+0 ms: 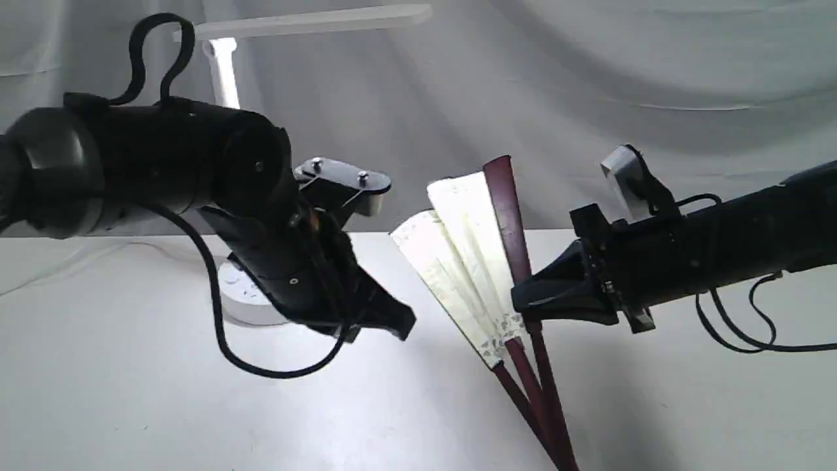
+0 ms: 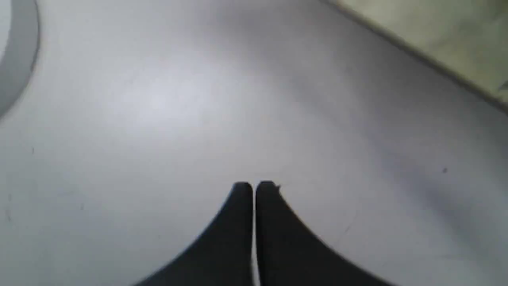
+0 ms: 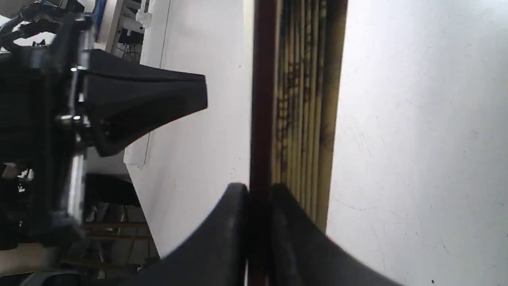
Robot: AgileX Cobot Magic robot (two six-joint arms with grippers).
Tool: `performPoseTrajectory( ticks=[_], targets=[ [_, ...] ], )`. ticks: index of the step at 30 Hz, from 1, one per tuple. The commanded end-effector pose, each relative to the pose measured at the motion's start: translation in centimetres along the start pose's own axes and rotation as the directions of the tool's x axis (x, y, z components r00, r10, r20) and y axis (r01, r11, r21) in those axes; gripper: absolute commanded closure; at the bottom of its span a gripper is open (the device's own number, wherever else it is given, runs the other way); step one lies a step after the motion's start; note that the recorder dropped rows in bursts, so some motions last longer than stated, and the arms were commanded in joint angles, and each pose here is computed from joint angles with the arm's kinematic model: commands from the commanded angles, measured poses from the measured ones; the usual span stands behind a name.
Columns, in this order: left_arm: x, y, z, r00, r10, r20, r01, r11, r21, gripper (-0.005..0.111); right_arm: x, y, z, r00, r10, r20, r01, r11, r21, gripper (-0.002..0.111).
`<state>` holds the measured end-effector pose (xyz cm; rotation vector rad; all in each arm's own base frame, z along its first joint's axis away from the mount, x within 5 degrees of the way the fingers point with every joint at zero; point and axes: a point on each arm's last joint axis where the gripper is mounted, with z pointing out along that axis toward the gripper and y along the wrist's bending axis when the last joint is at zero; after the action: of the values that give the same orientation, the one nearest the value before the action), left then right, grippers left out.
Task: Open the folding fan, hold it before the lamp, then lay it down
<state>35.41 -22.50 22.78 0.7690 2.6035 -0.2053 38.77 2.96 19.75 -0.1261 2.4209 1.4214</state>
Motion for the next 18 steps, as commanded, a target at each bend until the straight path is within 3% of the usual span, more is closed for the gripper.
performPoseTrajectory(
  ticks=[1, 9, 14, 18],
  targets=[
    [-0.6, -1.5, -1.5, 0.987, 0.032, 0.159, -0.033, 0.999, 0.003, 0.107, -0.1, 0.5, -0.5, 1.0, -0.015, 0.021, 0.016, 1.0, -0.02, 0.108],
    [1.7, -1.7, -1.0, 0.915, 0.054, 0.4, -0.053, 0.998, -0.014, 0.107, -0.1, 0.5, -0.5, 1.0, -0.017, 0.021, 0.017, 1.0, -0.02, 0.108],
    [3.5, -1.6, 0.3, 0.819, 0.042, 0.572, -0.04, 0.999, -0.015, 0.107, -0.1, 0.5, -0.5, 1.0, -0.019, 0.021, 0.019, 1.0, -0.02, 0.108],
    [5.0, -1.5, 0.7, 0.703, -0.023, 0.711, 0.008, 1.0, 0.024, 0.107, -0.1, 0.5, -0.5, 1.0, -0.019, 0.021, 0.019, 1.0, -0.02, 0.108]
  ],
)
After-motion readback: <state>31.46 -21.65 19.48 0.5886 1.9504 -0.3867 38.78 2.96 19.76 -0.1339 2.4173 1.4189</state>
